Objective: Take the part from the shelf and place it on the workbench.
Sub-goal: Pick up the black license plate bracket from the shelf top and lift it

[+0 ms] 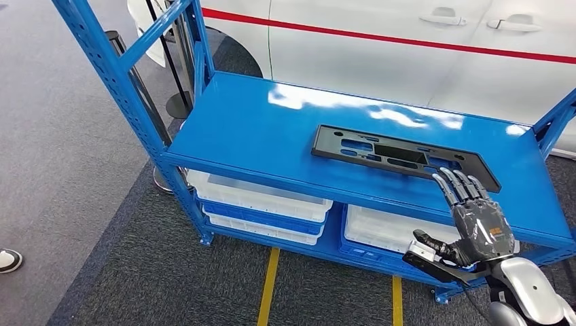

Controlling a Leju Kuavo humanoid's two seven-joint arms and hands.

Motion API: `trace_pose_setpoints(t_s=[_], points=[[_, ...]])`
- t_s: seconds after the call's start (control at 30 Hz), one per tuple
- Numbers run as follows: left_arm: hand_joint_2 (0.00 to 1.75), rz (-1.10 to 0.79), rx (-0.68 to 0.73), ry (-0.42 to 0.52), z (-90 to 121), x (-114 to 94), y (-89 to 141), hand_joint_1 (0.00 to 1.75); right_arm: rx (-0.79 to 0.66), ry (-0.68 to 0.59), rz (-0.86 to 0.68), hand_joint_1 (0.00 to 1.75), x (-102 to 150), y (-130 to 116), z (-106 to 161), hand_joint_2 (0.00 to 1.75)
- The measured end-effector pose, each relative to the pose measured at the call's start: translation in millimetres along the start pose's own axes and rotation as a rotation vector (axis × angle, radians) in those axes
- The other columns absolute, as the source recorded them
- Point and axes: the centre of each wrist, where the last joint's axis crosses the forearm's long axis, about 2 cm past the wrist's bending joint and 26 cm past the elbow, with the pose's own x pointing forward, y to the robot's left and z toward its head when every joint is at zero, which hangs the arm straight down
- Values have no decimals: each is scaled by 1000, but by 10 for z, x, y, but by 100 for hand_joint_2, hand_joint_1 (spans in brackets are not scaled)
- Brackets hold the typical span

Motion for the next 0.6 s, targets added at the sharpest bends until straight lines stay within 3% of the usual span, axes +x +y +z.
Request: trace_pose_setpoints(t_s=[0.6], points=[[0,7,0,-7,-1,-11,0,0,45,58,-93,0,-42,142,-193,0]])
